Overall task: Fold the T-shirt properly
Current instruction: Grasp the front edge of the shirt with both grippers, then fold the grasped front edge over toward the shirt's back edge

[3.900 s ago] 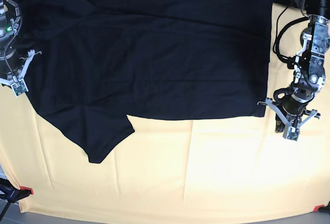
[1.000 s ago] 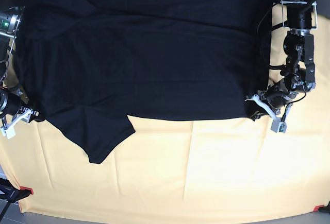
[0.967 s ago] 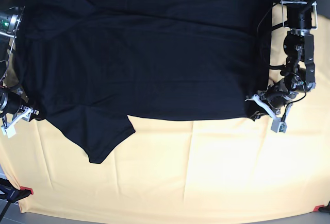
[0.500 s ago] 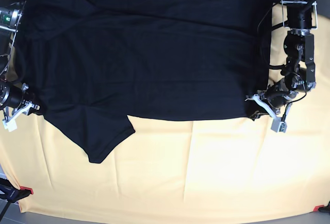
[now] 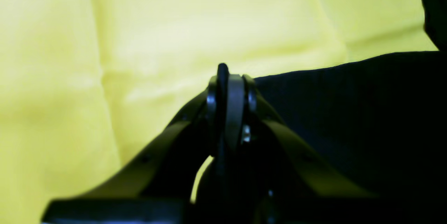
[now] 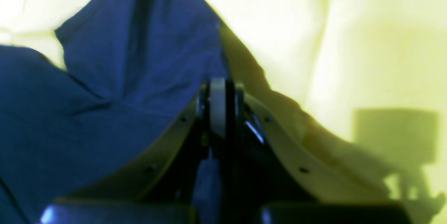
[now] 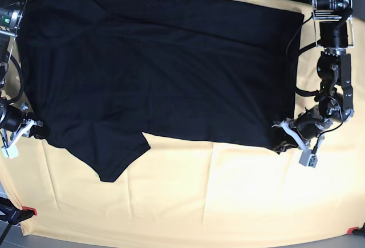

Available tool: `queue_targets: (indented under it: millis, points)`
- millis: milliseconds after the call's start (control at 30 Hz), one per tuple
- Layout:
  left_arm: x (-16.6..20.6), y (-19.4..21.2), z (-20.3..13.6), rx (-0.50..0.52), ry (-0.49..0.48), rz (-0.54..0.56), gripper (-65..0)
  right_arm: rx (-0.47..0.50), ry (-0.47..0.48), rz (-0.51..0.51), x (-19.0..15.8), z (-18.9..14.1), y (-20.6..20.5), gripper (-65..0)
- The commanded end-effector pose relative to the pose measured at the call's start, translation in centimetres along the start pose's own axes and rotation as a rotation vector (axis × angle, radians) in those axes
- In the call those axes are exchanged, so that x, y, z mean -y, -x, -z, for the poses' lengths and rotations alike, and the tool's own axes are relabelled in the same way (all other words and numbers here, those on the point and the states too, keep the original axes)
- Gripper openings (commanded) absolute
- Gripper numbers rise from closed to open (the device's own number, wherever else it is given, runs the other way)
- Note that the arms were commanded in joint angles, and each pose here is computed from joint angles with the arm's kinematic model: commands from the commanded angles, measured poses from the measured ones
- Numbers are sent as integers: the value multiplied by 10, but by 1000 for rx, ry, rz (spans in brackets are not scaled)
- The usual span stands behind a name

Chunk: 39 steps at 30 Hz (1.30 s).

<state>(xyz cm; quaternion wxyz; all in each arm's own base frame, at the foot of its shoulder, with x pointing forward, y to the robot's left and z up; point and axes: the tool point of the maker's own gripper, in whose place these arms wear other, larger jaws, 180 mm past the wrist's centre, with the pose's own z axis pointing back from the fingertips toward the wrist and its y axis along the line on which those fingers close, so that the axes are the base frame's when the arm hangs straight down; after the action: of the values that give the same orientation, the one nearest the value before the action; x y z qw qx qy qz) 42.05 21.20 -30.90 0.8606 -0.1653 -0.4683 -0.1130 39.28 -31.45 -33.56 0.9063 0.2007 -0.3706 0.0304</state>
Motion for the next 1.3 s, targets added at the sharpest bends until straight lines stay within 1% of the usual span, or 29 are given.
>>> queue_targets:
  millis: [0,133,267,467,600,833,967,1067,1133,1200,1267]
  points:
    - [-6,-32,-6,76,-11,28,-650,81,18,-40,4,-12,-30,-650]
    - [-9,-39,-6,82,-31,58,-650,98,66,-77,13,-15,-35,-650]
    - [-13,-45,-7,112,-52,84,-650,108,68,-83,13,-16,-40,-650]
    - [-14,-56,-8,147,-57,97,-650,163,80,-119,10,-21,-72,-650]
    - [-16,-67,-9,178,-72,128,-650,205,86,-141,7,-23,-90,-650]
    - [-10,-84,-10,233,-37,159,-650,235,121,-185,8,-17,-96,-650]
    - [-16,-95,-1,231,-49,178,-650,255,120,-190,6,-20,-104,-650]
    - [-18,-95,12,205,-49,194,-650,266,118,-193,5,-21,-110,-650]
    - [-14,-89,19,175,-25,203,-650,264,119,-194,5,-21,-110,-650]
    - [-6,-82,22,150,15,222,-650,243,120,-192,5,-20,-107,-650]
    - [1,-79,21,133,57,216,-650,252,94,-169,2,-22,-109,-650]
